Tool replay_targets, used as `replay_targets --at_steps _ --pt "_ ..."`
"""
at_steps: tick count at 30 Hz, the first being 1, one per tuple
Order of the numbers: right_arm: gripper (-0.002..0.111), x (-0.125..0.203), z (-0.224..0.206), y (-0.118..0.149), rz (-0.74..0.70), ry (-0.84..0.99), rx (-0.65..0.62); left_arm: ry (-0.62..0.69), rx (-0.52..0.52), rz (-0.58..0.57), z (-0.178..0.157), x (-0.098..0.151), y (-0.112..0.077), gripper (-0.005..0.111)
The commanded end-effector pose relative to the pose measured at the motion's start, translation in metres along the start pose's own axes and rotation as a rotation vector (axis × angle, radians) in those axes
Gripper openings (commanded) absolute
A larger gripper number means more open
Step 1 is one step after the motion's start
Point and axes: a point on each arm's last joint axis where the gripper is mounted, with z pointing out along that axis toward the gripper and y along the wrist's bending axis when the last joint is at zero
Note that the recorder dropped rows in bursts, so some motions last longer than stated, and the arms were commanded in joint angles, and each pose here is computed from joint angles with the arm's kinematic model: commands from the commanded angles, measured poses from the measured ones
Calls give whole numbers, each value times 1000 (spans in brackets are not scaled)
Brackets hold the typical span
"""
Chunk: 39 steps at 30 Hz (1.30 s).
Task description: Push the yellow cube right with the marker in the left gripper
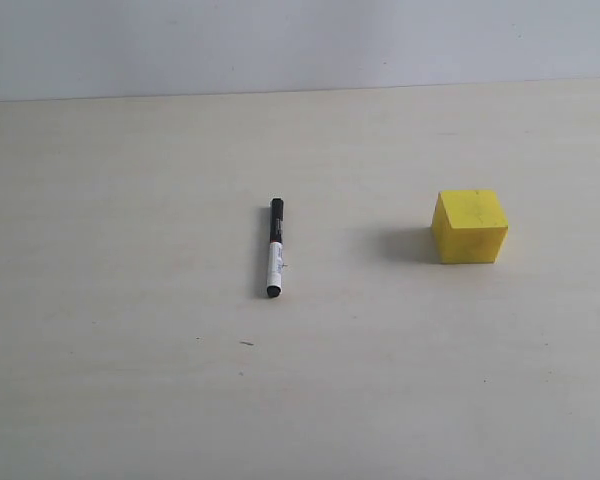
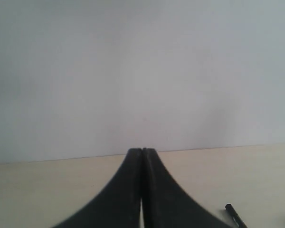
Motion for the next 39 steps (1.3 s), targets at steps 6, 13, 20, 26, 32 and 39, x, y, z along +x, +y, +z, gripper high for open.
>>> replay_targets --at_steps 6,13,20,26,32,39 --pt "0 0 0 -1 -7 -18 3 -11 7 25 15 27 -1 0" --pt "0 0 0 -1 -7 -18 3 -21 24 30 28 54 -3 0" --pt "0 0 0 -1 -7 -18 3 70 29 36 37 92 -4 0" --pt "0 0 0 -1 -7 -18 3 138 29 37 41 116 -4 0" --pt "0 0 0 -1 -7 -18 3 115 35 29 42 120 -4 0" --pt "0 0 0 -1 -7 -18 3 121 32 -3 42 120 -4 0"
